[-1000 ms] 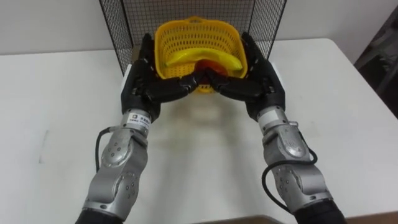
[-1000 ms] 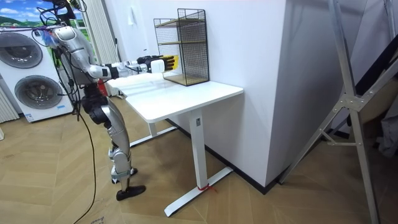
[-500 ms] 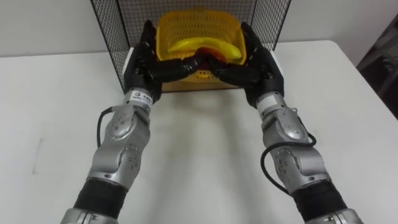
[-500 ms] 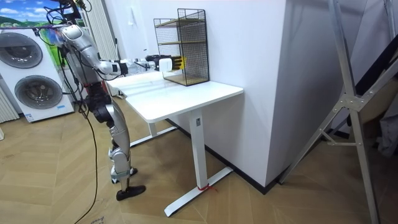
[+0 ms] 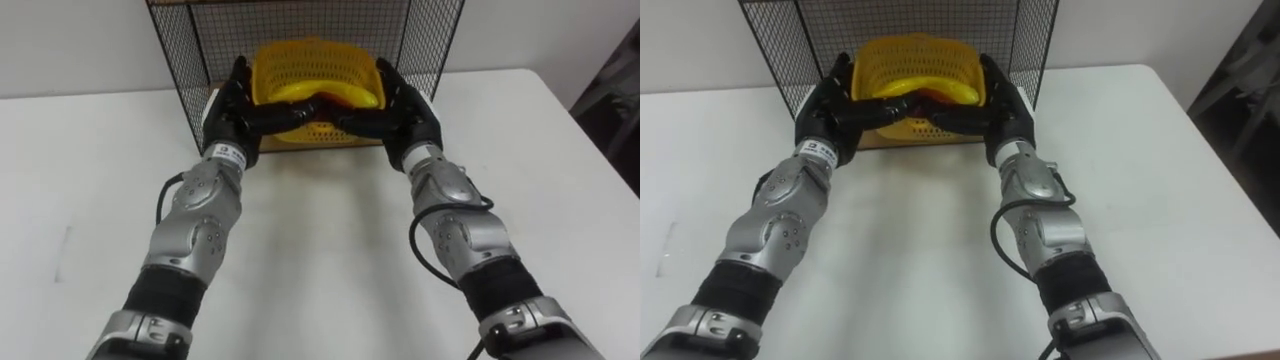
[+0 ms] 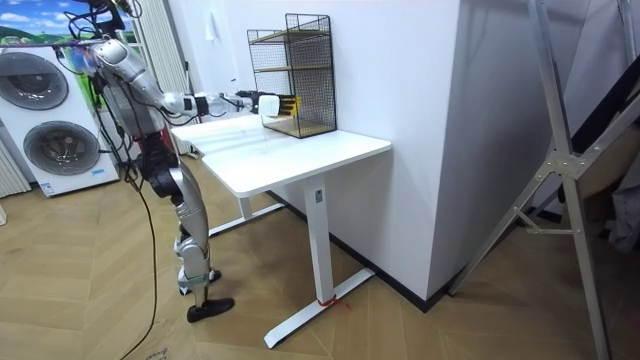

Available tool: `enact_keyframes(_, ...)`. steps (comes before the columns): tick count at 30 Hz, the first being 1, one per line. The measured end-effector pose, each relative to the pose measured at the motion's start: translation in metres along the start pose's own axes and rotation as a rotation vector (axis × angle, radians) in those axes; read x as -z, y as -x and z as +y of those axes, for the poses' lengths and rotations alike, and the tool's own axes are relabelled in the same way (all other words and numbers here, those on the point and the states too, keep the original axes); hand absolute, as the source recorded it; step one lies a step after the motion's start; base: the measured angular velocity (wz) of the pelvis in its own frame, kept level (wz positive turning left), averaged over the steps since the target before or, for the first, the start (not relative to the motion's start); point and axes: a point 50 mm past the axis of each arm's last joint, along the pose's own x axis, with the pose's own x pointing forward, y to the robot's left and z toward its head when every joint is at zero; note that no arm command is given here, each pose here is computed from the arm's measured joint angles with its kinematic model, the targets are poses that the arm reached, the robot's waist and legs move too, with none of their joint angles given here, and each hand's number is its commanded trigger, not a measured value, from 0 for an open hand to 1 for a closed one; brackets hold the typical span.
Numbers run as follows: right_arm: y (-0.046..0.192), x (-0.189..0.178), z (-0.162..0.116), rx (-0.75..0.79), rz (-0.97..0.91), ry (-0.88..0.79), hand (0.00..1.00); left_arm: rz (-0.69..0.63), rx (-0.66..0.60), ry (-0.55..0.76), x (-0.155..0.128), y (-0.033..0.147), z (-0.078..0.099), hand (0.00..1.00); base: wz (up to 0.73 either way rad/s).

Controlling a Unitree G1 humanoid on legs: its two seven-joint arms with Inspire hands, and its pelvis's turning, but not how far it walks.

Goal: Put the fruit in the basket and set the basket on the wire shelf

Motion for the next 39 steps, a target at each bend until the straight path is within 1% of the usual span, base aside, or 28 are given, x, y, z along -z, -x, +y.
enact_keyframes(7, -0.001, 0.020, -0.008, 0.044, 0.129, 0.011, 0.00, 0.106, -0.041, -0.007, 0.020, 0.000, 0.004, 0.00, 0.08)
enact_keyframes(8, -0.001, 0.023, -0.009, 0.050, 0.142, 0.022, 0.00, 0.127, -0.059, -0.009, 0.024, 0.000, 0.008, 0.00, 0.00)
enact_keyframes(12, 0.000, 0.036, -0.018, 0.083, 0.202, 0.044, 0.00, 0.220, -0.088, -0.009, 0.046, 0.003, 0.012, 0.00, 0.07)
enact_keyframes(15, 0.001, 0.040, -0.019, 0.088, 0.227, 0.045, 0.00, 0.229, -0.098, 0.000, 0.047, 0.003, 0.015, 0.00, 0.01)
enact_keyframes(18, 0.002, 0.042, -0.020, 0.092, 0.239, 0.045, 0.00, 0.267, -0.119, -0.002, 0.056, 0.005, 0.020, 0.00, 0.09)
enact_keyframes(22, 0.003, 0.047, -0.023, 0.103, 0.263, 0.037, 0.00, 0.284, -0.124, -0.006, 0.060, 0.006, 0.021, 0.00, 0.14)
enact_keyframes(26, 0.008, 0.059, -0.028, 0.120, 0.310, 0.005, 0.00, 0.343, -0.140, -0.035, 0.074, 0.013, 0.027, 0.00, 0.12)
enact_keyframes(31, 0.013, 0.068, -0.029, 0.126, 0.345, 0.006, 0.00, 0.364, -0.137, -0.046, 0.080, 0.016, 0.027, 0.00, 0.00)
enact_keyframes(33, 0.021, 0.081, -0.034, 0.141, 0.383, 0.008, 0.00, 0.385, -0.141, -0.060, 0.086, 0.021, 0.031, 0.00, 0.00)
enact_keyframes(39, 0.029, 0.091, -0.039, 0.160, 0.407, 0.003, 0.00, 0.404, -0.177, -0.068, 0.093, 0.028, 0.045, 0.00, -0.01)
